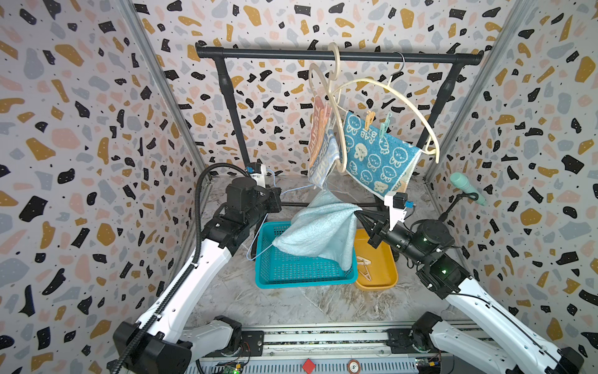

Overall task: Remove the clothespins securing towels to the hanger
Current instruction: Remove the towel from the hanger.

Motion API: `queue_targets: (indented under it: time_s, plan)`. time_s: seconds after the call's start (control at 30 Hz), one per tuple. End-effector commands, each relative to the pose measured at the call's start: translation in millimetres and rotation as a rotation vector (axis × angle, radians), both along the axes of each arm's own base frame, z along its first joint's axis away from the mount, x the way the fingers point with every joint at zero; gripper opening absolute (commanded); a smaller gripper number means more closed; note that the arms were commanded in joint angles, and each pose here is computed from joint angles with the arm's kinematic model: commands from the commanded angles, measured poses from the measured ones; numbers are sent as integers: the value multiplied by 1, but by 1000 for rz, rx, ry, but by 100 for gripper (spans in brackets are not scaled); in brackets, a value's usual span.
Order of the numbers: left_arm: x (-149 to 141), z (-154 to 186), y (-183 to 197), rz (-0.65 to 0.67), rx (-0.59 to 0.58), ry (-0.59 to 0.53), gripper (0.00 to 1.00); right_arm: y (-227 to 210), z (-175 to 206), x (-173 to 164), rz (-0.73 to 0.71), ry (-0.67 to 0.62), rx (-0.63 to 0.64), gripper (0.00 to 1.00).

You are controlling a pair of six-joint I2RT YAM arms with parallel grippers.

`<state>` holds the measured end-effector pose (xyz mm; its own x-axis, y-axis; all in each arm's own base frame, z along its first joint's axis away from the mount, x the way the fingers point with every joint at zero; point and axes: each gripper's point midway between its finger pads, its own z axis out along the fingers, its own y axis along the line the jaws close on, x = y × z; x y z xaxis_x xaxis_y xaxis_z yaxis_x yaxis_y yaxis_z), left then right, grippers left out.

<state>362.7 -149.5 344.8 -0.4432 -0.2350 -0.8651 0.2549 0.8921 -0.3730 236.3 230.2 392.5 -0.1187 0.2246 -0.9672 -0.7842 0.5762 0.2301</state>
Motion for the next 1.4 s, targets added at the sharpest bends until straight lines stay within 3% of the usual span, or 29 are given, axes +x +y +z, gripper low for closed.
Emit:
queue_targets:
  time_s: [0.0, 0.67, 1.37]
  plan:
    - [0, 7, 11, 38, 28, -43, 0, -13, 31, -4, -40, -62, 37, 0]
    - [0, 3, 20, 80, 52, -54, 0, -19, 96, -24, 2, -156, 86, 0]
    - [-6, 4, 31, 111, 101, -73, 0, -18, 133, -34, 43, -213, 108, 0]
